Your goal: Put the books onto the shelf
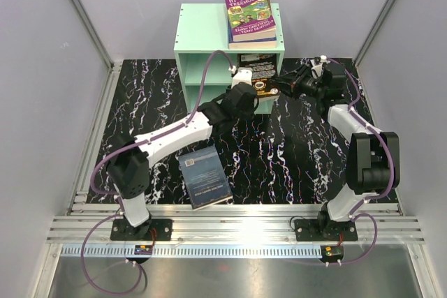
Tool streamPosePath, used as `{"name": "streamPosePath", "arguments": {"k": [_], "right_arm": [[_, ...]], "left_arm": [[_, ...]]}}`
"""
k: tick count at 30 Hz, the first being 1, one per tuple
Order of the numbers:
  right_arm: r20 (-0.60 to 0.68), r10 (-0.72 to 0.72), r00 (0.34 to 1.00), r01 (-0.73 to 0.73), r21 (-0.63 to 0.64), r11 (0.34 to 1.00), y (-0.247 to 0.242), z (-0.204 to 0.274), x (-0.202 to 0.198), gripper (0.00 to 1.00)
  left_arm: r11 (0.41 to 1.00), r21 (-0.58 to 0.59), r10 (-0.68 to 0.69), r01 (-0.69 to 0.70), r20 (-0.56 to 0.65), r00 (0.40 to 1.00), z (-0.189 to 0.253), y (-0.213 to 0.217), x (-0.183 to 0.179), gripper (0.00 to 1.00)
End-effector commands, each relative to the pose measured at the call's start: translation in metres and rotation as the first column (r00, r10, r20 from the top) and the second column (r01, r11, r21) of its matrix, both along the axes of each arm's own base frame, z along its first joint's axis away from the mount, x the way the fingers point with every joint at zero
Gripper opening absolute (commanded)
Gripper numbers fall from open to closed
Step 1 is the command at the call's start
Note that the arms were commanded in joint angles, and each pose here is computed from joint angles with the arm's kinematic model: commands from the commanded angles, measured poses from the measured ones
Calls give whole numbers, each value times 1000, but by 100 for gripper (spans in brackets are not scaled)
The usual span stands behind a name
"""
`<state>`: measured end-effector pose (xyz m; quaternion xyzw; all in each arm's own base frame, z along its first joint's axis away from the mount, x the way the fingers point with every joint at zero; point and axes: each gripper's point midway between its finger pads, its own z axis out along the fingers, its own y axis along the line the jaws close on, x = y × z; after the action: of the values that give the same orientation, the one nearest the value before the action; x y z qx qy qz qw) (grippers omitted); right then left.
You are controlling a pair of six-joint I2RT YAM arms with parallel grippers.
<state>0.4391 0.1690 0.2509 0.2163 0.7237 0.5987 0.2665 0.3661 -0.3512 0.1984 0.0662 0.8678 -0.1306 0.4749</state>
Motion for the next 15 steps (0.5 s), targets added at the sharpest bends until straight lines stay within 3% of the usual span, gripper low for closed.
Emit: {"name": "streamPosePath", "arguments": {"k": [1,3,8,12,15], "right_arm": [[116,-16,993,11,41,999,-9,38,6,27],[107,-10,994,5,41,999,-9,31,4,36],[79,3,997,-7,47,999,-6,16,1,43],[77,9,997,-13,49,999,-5,12,-1,61],[72,14,997,-17,47,999,-5,9,-4,65]], "left_arm": [[994,-103,-34,42,75,997,36,-24,15,42],[994,-105,-29,36,69,997,35,-24,20,42],[992,-120,-21,30,78,997,45,-25,30,42],[993,-118,-15,25,82,996,48,-30,38,42],[993,-112,-14,23,83,996,51,-33,45,42]]}}
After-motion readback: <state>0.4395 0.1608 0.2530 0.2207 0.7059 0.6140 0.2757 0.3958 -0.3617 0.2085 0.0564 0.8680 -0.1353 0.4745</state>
